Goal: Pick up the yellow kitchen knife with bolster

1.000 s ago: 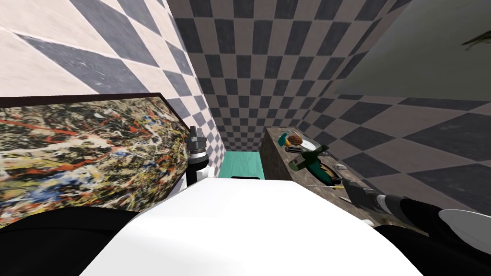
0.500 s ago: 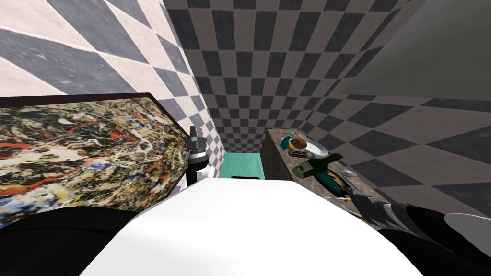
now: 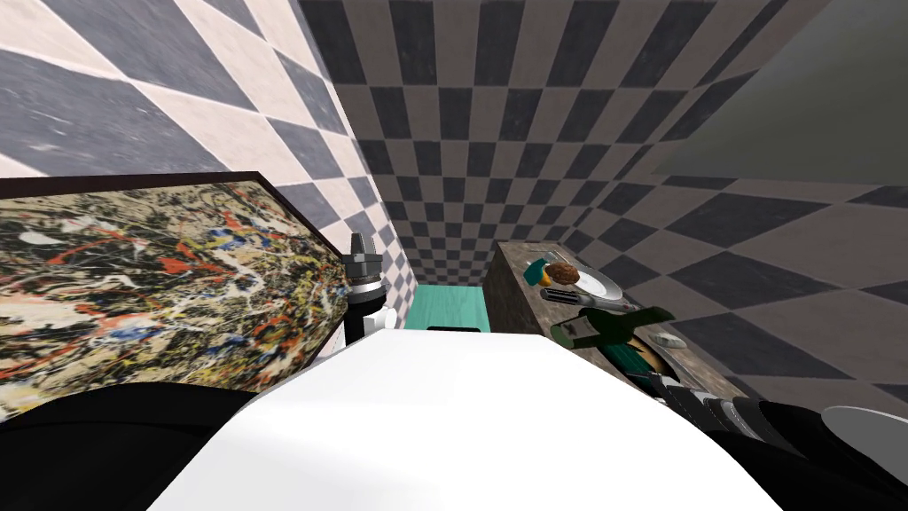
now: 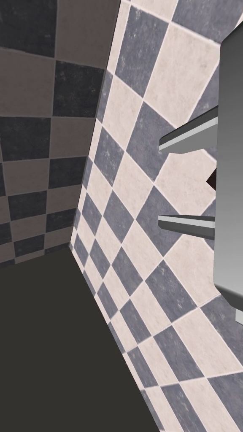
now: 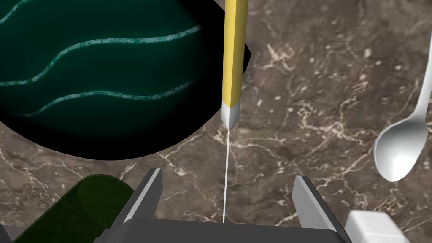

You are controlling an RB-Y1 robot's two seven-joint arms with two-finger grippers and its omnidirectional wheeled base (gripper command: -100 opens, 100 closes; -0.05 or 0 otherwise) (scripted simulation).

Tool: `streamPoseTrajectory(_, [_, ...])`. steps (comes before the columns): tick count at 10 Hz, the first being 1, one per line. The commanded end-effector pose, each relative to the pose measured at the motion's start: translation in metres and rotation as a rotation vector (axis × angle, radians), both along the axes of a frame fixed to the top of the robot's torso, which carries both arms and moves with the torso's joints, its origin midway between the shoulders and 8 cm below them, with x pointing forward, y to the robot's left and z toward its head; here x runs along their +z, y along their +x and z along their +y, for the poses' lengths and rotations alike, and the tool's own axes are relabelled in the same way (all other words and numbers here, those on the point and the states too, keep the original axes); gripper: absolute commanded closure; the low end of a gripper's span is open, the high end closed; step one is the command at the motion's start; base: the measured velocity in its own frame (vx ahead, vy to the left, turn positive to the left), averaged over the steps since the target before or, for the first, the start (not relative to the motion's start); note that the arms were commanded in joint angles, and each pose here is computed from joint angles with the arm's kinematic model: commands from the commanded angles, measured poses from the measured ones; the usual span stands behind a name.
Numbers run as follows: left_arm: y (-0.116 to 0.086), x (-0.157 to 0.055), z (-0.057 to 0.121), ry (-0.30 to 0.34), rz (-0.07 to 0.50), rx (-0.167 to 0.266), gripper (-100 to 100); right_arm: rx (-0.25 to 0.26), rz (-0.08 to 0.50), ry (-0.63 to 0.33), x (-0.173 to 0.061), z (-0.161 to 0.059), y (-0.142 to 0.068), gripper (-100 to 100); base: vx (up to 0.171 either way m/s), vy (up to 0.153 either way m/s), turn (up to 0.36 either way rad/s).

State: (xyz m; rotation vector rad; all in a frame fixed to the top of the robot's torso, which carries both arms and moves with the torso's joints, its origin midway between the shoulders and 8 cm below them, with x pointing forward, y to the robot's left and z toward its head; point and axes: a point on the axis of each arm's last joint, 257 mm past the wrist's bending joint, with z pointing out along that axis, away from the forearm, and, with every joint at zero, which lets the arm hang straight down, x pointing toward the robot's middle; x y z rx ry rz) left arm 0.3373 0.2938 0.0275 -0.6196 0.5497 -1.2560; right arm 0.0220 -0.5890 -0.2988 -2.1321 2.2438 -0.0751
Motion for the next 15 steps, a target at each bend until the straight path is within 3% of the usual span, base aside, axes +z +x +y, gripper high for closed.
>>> streamPoseTrajectory(1, [0.0,0.0,0.0,0.0,0.0,0.0,0,0.0,0.0,0.0,0.0,0.0,0.0,-100,0.03,-0.002,0.005])
streamPoseTrajectory(2, [0.0,0.0,0.0,0.0,0.0,0.0,0,-0.001,0.004,0.001,0.0,0.001,-0.001,0,0.006,0.0,0.001])
streamPoseTrajectory(3, [0.0,0.0,0.0,0.0,0.0,0.0,0,-0.01,0.003,0.0,-0.007,0.0,-0.007,-100,0.009,0.002,0.058])
streamPoseTrajectory(7, [0.0,0.0,0.0,0.0,0.0,0.0,0,-0.024,0.003,-0.001,-0.018,0.001,-0.016,-100,0.01,0.002,0.049])
streamPoseTrajectory(8, [0.0,0.0,0.0,0.0,0.0,0.0,0,-0.024,0.002,-0.002,-0.018,0.001,-0.017,100,0.0,0.0,0.0])
streamPoseTrajectory(12, [0.0,0.0,0.0,0.0,0.0,0.0,0,-0.027,0.02,0.003,-0.019,0.002,-0.024,100,-0.003,0.0,-0.008])
streamPoseTrajectory(13, [0.0,0.0,0.0,0.0,0.0,0.0,0,-0.027,0.02,0.003,-0.019,0.003,-0.024,0,0.0,0.0,0.0])
streamPoseTrajectory(14, [0.0,0.0,0.0,0.0,0.0,0.0,0,-0.021,-0.043,-0.011,-0.016,-0.002,-0.001,-100,-0.075,0.042,0.001])
streamPoseTrajectory(15, [0.0,0.0,0.0,0.0,0.0,0.0,0,-0.018,-0.077,-0.019,-0.014,-0.004,0.011,-100,-0.159,0.084,-0.001])
